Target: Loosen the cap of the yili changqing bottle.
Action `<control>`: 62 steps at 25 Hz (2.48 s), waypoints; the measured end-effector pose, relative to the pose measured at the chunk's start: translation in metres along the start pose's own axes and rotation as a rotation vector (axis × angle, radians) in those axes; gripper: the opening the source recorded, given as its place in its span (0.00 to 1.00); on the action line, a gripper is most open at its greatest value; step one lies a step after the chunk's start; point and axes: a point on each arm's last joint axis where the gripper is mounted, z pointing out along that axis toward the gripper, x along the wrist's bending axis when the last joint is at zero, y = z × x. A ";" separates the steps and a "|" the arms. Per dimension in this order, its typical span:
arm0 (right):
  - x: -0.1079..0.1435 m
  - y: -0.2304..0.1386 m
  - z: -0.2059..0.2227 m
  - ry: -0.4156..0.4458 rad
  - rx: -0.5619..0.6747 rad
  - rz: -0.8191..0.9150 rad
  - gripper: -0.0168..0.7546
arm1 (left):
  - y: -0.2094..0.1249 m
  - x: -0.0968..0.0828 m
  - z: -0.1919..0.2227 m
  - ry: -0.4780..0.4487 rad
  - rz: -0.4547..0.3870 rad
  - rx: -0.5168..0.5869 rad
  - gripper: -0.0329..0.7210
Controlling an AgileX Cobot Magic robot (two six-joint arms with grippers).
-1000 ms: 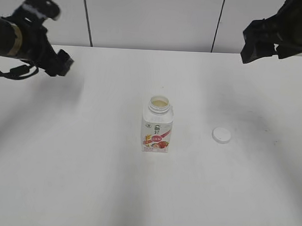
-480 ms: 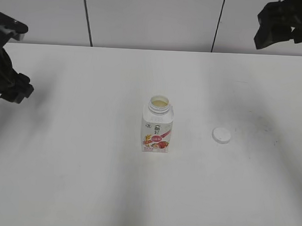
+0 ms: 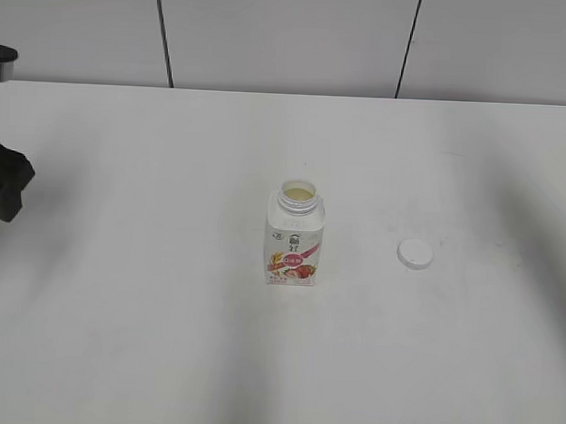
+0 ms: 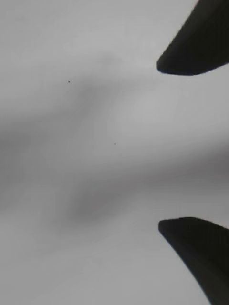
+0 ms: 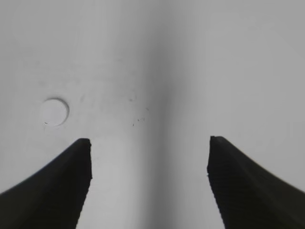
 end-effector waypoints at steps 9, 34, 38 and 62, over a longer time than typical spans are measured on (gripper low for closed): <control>-0.020 -0.016 -0.001 0.078 0.152 0.062 0.79 | -0.028 0.011 -0.047 -0.045 -0.108 -0.060 0.78; -0.001 -0.143 -0.012 0.100 0.146 0.053 0.79 | -0.178 -0.010 -0.097 -0.147 -0.212 -0.228 0.77; 0.000 -0.157 -0.019 0.091 0.075 0.055 0.79 | -0.197 -0.013 -0.097 -0.145 -0.217 -0.257 0.77; 0.011 -0.243 -0.053 0.063 -0.177 0.046 0.79 | -0.242 -0.016 -0.114 -0.123 -0.256 -0.597 0.75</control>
